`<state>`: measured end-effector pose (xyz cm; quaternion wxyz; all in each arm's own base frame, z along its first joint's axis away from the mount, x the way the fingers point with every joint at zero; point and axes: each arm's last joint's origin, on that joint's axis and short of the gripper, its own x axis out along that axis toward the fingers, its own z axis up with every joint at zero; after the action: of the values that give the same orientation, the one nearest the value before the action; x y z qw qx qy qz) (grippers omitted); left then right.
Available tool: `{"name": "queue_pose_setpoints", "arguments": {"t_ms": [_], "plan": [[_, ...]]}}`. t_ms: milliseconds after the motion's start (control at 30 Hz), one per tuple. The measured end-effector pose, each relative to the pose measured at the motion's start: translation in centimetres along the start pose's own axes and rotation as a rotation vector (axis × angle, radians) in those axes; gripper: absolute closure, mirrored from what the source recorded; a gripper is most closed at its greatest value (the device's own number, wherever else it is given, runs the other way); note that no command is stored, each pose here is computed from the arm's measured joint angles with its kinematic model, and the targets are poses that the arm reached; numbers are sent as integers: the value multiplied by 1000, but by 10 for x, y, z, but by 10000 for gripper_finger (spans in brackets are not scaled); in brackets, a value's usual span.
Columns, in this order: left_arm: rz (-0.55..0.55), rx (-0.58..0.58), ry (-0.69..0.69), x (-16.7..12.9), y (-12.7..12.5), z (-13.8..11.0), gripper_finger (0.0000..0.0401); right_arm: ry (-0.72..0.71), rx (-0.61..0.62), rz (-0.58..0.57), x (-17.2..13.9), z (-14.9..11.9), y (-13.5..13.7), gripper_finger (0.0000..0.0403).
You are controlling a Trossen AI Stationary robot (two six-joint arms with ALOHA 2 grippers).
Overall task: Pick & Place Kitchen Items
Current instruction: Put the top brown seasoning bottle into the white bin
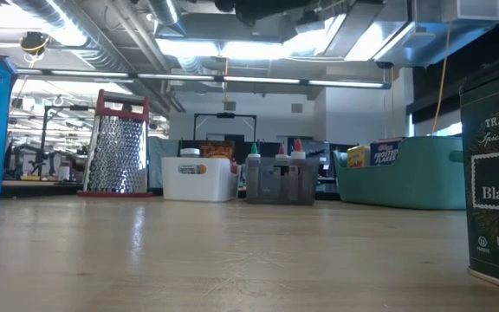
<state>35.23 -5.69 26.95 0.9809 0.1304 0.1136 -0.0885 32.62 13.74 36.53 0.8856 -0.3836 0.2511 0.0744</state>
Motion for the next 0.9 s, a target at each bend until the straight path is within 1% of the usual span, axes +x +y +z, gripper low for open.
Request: {"name": "queue_pose_setpoints", "arguments": {"t_ms": [100, 200, 300, 433, 533, 600, 667, 800, 900], "plan": [[-3, 9, -24, -7, 0, 8, 217, -74, 7, -44, -16, 13, 5, 130], [-4, 42, -58, -17, -1, 17, 218, -143, 20, -86, -34, 25, 9, 130], [-4, 93, -117, -30, -4, 32, 217, -193, 23, -91, -47, 33, 16, 130], [-6, 157, -233, -53, -9, 56, 217, -247, 46, -106, -58, 42, 22, 130], [0, 214, -315, -72, -14, 72, 217, -241, 68, -165, -61, 45, 26, 130], [-7, 233, -357, -82, -18, 79, 217, -253, 95, -213, -58, 45, 27, 130], [-11, 246, -399, -90, -21, 86, 217, -262, 93, -248, -55, 45, 26, 130], [0, 260, -453, -98, -25, 93, 217, -368, 106, -283, -53, 50, 15, 130], [16, 279, -455, -99, -28, 95, 217, -424, 102, -285, -49, 50, 5, 130]]}}
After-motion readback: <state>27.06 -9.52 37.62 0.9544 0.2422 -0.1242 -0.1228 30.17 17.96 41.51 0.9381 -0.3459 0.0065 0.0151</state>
